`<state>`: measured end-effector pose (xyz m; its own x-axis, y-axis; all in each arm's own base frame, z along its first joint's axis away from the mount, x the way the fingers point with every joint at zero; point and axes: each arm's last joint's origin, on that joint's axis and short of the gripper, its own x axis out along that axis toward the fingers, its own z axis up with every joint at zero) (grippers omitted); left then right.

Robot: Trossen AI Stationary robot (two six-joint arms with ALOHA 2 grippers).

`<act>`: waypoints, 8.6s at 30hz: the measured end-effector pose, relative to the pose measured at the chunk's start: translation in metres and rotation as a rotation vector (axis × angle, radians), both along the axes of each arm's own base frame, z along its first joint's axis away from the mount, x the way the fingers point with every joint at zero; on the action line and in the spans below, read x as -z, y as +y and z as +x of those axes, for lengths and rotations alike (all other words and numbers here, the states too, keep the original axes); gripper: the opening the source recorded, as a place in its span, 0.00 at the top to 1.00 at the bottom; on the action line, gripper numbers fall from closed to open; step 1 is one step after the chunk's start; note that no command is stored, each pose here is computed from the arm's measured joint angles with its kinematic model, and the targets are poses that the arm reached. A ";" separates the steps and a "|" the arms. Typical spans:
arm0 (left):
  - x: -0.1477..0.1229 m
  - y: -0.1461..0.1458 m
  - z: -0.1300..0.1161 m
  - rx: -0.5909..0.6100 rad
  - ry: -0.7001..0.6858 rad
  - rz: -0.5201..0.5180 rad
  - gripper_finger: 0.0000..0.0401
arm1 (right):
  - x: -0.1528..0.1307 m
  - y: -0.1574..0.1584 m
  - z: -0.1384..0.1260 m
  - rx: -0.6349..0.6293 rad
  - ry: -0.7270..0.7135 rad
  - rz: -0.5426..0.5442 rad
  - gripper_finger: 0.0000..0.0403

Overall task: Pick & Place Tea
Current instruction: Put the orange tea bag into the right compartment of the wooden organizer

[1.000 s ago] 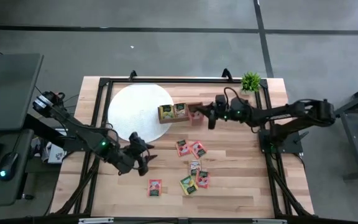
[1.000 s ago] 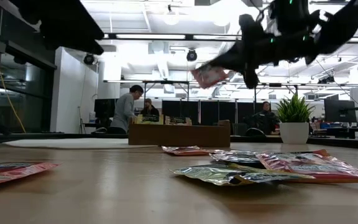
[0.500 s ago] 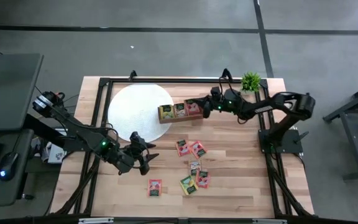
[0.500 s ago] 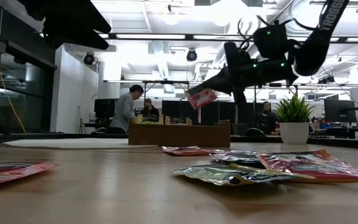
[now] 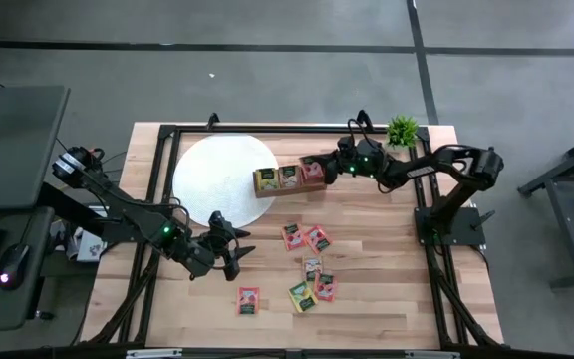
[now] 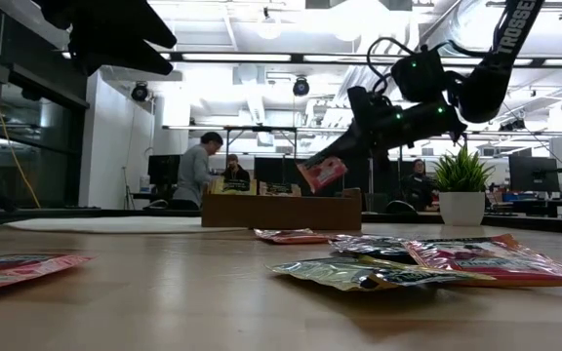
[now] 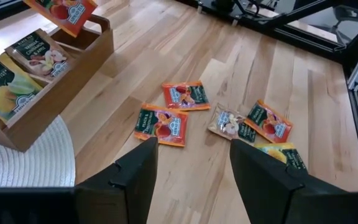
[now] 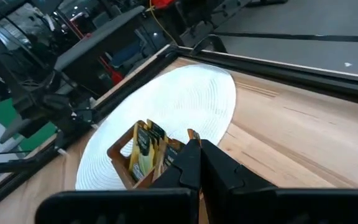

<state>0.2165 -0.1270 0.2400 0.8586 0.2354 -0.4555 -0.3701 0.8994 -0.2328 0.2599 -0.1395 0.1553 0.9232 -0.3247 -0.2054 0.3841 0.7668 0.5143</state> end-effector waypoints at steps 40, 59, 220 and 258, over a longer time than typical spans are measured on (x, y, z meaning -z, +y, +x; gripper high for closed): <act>0.000 0.000 0.000 0.005 0.003 -0.002 0.51 | 0.009 -0.012 -0.009 0.009 0.063 0.063 1.00; 0.000 0.000 0.000 0.010 0.006 -0.005 0.51 | 0.019 -0.021 0.009 -0.028 0.107 0.161 1.00; 0.081 -0.118 -0.069 0.038 0.167 -0.526 0.51 | 0.053 0.243 0.265 -0.842 0.631 -0.023 1.00; 0.098 -0.036 -0.020 -0.363 0.425 -0.367 0.51 | 0.058 0.190 0.255 -0.634 0.859 0.060 1.00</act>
